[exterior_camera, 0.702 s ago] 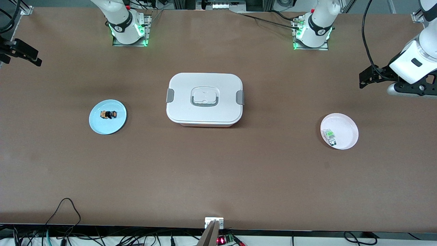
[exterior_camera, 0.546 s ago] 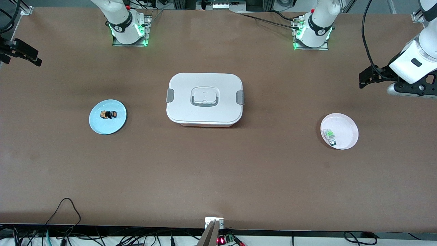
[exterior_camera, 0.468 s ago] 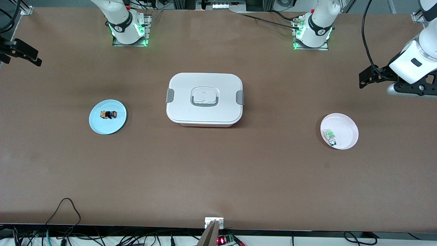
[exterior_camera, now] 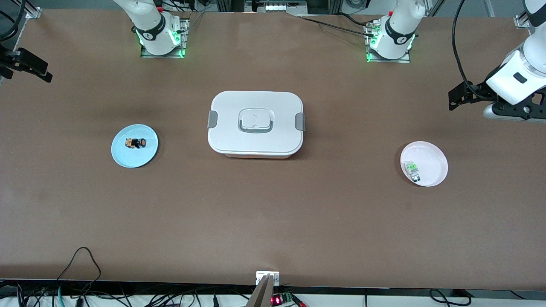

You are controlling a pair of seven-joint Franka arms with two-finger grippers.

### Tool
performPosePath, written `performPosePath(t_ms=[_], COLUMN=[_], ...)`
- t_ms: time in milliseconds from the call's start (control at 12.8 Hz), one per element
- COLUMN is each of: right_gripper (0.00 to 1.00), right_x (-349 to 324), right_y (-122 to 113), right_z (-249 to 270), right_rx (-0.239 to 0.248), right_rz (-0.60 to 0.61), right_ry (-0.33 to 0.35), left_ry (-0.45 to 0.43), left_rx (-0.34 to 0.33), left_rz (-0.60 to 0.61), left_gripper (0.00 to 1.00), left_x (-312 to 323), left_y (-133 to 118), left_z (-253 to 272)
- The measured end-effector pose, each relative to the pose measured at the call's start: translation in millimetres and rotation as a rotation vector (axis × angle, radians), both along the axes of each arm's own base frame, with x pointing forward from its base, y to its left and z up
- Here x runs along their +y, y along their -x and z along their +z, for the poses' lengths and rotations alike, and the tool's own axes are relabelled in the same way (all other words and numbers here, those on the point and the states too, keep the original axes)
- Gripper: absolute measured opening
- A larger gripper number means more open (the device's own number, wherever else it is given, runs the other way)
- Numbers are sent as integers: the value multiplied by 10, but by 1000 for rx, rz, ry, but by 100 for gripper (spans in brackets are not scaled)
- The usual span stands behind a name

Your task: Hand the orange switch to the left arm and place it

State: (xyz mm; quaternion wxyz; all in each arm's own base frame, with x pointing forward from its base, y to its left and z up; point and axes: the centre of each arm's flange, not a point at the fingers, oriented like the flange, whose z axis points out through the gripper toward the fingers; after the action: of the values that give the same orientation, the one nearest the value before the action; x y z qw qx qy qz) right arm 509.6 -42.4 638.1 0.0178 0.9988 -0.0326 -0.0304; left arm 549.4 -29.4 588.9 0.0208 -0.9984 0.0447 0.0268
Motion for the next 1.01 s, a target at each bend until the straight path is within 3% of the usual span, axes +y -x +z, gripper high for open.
performPosePath(t_ms=[468,1014], right_gripper=[100,100], right_x=[5,40], right_y=[-197,-203], right_z=[-354,-369], right_rx=[65,71], right_rz=[-3,3], right_ry=[-28,-31], left_ry=[0,0], left_rx=[0,0], left_rz=[-4,2], left_gripper=[100,100], left_x=[-24,10], left_y=[1,0], left_z=[0,0])
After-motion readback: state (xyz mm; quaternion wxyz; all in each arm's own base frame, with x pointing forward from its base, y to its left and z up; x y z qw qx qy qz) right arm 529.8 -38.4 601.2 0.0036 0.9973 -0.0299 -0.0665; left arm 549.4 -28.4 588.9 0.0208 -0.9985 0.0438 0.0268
